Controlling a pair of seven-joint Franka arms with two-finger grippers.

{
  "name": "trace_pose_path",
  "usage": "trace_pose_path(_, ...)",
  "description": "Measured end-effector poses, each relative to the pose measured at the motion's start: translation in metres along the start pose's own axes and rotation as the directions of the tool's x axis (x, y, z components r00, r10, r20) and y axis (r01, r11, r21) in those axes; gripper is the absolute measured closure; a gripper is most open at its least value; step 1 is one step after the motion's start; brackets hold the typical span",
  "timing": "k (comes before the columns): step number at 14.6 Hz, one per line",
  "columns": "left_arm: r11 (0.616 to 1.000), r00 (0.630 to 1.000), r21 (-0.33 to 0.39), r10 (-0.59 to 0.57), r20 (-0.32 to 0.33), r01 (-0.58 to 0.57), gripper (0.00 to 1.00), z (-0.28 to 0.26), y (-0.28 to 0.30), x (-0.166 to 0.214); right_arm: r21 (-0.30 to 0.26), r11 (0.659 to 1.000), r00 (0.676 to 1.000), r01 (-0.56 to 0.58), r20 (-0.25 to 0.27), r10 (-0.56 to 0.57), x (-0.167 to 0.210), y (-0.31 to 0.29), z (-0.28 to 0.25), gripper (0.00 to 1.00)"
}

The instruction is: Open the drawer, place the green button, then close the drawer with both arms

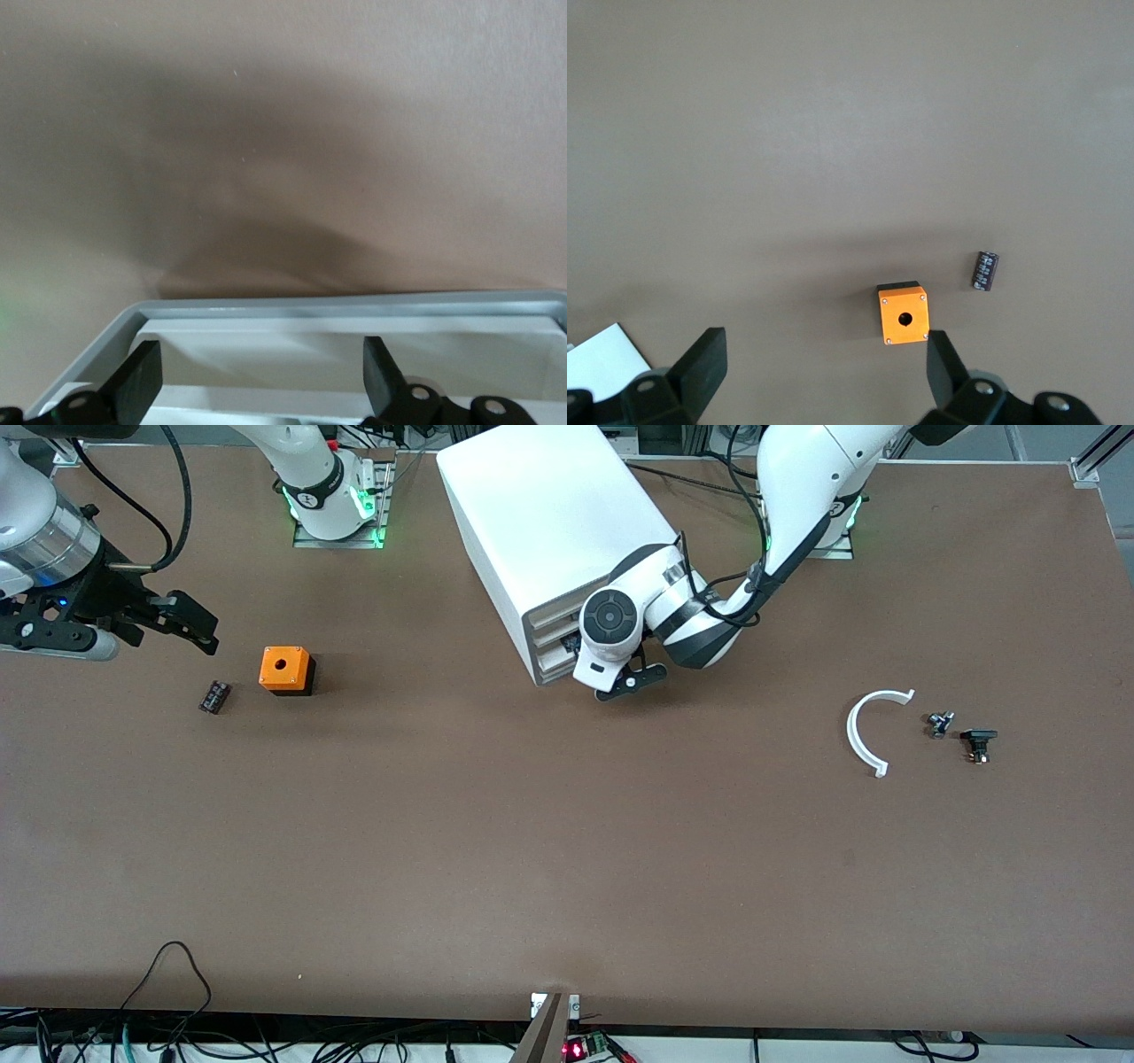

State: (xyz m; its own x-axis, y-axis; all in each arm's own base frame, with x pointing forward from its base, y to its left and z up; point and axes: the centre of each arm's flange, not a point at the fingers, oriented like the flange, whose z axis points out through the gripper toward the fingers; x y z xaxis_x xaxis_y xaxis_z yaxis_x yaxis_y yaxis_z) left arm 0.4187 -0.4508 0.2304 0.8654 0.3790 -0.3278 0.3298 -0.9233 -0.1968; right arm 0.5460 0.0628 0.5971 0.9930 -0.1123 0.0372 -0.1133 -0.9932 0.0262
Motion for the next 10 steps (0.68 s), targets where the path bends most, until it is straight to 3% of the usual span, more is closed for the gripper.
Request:
trace_pose_path(4,1.0,1.0,0.015,-0.009,0.001,0.009,0.0,0.005,0.003,-0.012,0.001,0.999,0.999,-0.044,-0.004,0.044,0.008,0.024,0.0,0.0)
trace_pose_path(10,0.999,0.999,0.006,-0.032,-0.009,0.032,0.0,-0.016,-0.002,-0.001,0.009,0.999,0.999,-0.039,-0.032,0.039,0.012,0.02,-0.015,0.0)
